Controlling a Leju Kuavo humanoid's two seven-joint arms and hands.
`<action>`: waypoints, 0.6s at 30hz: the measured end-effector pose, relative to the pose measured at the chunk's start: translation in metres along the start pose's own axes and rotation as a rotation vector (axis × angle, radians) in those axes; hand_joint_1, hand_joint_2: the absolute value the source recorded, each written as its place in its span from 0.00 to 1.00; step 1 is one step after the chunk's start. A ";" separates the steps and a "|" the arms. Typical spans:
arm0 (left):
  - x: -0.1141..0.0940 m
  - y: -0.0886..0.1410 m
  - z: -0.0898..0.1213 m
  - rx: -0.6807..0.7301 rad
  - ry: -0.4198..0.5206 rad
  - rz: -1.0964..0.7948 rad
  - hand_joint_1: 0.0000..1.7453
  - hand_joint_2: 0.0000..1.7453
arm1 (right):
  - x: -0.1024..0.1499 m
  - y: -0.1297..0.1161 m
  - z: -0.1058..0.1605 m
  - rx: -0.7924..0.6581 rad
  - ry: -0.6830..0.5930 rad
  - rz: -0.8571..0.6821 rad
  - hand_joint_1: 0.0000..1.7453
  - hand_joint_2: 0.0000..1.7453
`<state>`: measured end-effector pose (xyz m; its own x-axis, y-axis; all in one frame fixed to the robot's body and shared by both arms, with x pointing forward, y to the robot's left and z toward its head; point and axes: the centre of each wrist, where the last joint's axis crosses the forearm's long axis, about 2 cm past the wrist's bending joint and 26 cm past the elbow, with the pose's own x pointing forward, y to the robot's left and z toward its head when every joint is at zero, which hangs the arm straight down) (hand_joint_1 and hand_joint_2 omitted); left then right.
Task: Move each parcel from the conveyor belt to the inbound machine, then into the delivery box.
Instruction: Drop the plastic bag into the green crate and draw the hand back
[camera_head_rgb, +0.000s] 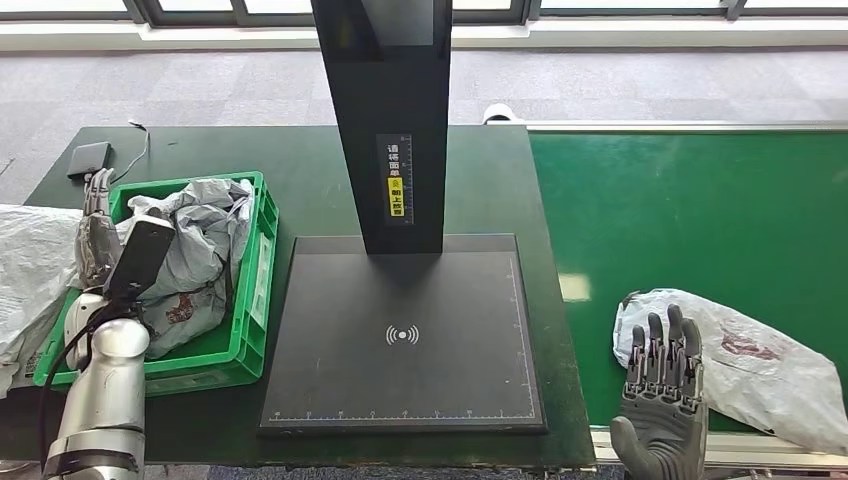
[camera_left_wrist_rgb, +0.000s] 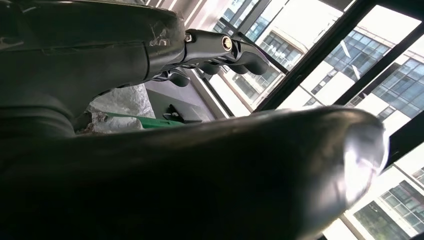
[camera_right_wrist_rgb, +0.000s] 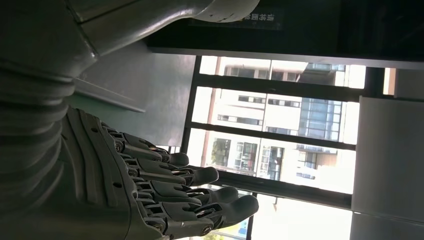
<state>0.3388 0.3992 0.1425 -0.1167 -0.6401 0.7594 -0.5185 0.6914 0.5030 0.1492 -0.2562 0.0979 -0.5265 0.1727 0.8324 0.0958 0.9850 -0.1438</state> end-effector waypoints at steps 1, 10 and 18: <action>0.001 0.001 0.005 0.005 -0.002 0.029 0.00 0.00 | -0.001 0.000 0.000 -0.004 0.000 0.003 0.00 1.00; 0.036 -0.003 0.046 -0.001 -0.076 0.142 0.00 0.00 | -0.004 -0.006 -0.001 -0.076 0.010 0.045 0.00 1.00; 0.045 -0.008 0.109 -0.122 -0.065 0.209 0.00 0.00 | -0.007 -0.006 0.001 -0.072 0.024 0.039 0.00 1.00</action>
<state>0.2448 0.3284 0.1277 -0.2667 -0.4961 0.8263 -0.3718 0.8439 0.3867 0.1514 -0.2635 0.0922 -0.5010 0.2099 0.8396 0.1765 0.9745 -0.1384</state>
